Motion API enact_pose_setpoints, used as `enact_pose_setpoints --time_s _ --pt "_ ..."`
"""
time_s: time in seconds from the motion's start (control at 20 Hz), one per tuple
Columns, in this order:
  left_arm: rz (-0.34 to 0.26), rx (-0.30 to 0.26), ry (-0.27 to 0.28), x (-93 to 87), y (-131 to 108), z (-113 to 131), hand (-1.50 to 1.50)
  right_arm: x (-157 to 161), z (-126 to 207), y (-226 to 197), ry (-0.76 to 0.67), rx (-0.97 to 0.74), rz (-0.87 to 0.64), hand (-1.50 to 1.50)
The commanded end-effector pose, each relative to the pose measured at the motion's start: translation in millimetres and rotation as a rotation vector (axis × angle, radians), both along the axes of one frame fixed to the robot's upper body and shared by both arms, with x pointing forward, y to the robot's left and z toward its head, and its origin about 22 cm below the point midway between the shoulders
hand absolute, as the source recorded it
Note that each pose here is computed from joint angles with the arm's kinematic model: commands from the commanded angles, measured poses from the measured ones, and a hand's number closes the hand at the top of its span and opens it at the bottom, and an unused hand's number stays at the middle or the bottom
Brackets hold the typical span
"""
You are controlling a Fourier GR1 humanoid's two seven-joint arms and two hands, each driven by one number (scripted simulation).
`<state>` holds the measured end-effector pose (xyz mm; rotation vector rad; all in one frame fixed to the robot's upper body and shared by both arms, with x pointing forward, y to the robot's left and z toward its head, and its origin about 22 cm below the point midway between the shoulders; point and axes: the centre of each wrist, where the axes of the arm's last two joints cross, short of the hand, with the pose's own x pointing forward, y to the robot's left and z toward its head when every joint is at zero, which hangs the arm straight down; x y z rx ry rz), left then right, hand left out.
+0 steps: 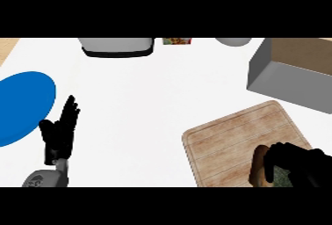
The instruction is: Pick the squash from the cutting board and place it in the cardboard box
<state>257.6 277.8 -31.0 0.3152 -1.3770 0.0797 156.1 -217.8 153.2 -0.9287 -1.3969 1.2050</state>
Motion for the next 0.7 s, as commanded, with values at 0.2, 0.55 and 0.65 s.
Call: enact_pose_setpoints --time_s 0.2,0.55,0.65 --pt "0.005 0.013 -0.008 -6.5 9.1 5.9 0.00 -15.6 65.5 -31.3 -0.180 0.085 -0.038 1.50" --pt "-0.019 0.000 0.005 -0.4 11.6 3.2 0.00 32.1 98.1 -73.3 -0.287 0.103 -0.118 1.50" --pt "-0.014 0.017 0.001 2.6 2.9 -6.2 0.00 36.4 107.8 -69.1 -0.285 0.127 -0.141 1.50"
